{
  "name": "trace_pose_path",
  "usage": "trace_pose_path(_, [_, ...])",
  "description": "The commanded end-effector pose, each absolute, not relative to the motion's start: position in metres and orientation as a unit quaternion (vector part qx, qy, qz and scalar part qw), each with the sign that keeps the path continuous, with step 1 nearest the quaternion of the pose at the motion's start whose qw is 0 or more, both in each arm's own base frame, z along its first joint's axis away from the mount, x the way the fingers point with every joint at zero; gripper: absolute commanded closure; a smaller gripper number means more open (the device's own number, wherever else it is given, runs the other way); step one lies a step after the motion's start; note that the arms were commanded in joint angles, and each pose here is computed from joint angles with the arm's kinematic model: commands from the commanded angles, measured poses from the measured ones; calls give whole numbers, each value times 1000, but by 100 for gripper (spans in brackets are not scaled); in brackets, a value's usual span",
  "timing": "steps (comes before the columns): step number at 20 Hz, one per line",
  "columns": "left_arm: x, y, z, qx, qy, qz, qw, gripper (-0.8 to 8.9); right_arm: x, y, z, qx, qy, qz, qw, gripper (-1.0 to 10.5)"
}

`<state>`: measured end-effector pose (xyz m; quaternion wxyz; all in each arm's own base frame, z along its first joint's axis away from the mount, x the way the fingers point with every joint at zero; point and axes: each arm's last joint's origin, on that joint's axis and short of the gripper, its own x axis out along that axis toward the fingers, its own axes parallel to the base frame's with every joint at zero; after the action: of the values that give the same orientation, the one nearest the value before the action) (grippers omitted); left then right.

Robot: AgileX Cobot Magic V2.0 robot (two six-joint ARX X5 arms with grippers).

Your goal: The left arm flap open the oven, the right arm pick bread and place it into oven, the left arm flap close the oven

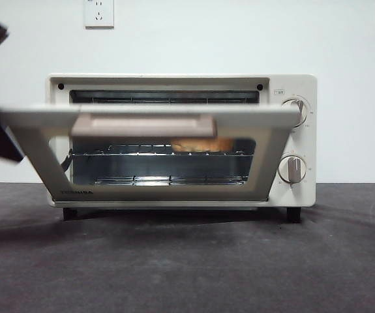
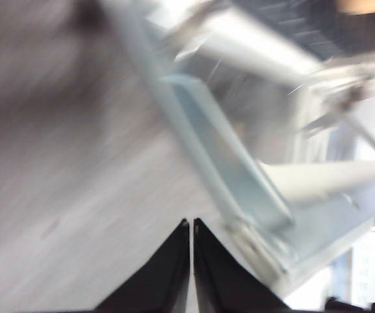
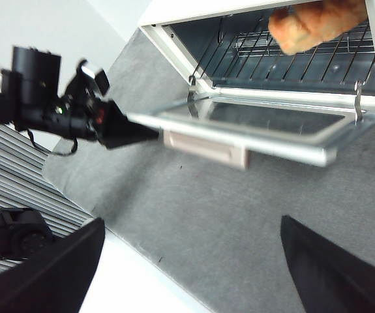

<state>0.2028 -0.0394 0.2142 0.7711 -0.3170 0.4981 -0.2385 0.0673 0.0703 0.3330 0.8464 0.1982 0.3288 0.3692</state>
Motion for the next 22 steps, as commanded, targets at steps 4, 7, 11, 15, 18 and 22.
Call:
trace_pose_path(4, [218, -43, 243, -334, 438, -266, 792, 800, 66, 70, 339, 188, 313, 382, 849, 518])
trace_pose_path(7, [224, -44, 252, -341, 407, -274, 802, 800, 66, 70, 339, 188, 313, 382, 849, 518])
trace_pose_path(11, [231, -44, 261, -349, 362, -282, 817, 798, 66, 70, 339, 188, 313, 382, 849, 518])
trace_pose_path(15, [237, -44, 269, -354, 315, -271, 838, 798, 66, 70, 339, 188, 313, 382, 849, 518])
trace_pose_path(18, [238, -43, 271, -352, 303, -270, 844, 798, 66, 70, 339, 188, 313, 382, 849, 518])
trace_pose_path(22, [232, -46, 275, -341, 310, -340, 820, 798, 66, 70, 339, 177, 309, 385, 851, 743])
